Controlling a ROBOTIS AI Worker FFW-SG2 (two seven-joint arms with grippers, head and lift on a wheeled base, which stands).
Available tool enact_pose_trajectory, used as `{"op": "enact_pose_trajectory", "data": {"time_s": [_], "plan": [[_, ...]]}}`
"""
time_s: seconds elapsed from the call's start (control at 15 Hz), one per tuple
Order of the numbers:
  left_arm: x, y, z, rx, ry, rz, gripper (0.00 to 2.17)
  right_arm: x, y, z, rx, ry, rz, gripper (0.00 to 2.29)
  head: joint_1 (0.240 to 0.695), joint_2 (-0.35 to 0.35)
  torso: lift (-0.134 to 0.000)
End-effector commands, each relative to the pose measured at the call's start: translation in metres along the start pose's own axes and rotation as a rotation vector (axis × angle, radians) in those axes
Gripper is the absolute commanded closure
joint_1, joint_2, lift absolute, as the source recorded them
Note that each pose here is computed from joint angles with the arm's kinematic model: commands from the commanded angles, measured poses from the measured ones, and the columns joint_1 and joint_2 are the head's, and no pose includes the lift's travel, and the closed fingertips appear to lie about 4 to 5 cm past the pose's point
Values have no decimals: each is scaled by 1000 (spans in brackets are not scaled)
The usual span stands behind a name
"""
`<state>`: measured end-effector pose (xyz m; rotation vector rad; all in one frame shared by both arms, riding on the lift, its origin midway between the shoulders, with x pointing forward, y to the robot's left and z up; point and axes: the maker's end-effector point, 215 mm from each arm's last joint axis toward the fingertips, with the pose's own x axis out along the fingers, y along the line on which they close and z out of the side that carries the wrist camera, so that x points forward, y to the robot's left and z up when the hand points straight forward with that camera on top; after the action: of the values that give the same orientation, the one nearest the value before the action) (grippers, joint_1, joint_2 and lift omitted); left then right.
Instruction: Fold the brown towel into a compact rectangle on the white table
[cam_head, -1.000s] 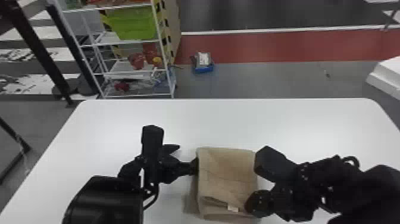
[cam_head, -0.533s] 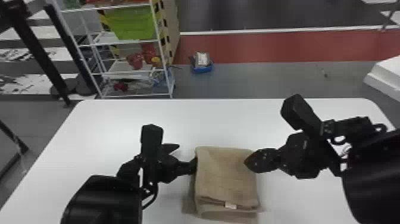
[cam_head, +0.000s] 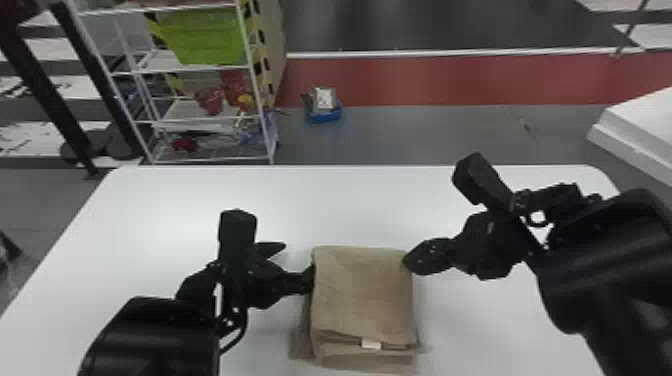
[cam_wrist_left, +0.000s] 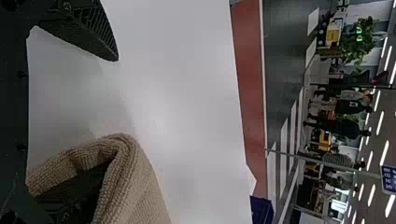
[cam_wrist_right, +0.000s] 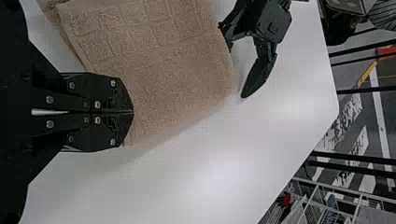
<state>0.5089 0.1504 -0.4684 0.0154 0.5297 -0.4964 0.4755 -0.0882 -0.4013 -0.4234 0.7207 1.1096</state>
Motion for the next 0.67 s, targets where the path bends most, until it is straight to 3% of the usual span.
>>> {"op": "enact_pose_trajectory", "data": {"time_s": [0.0,0.6], "plan": [[1,0,1,-1,-3,0,97,3,0,-5,3,9,20,1477,695,71,-124],[2,1,1,1,-3,1,97,23,11,-26,-32,57,55,1477,695,71,-124]]}}
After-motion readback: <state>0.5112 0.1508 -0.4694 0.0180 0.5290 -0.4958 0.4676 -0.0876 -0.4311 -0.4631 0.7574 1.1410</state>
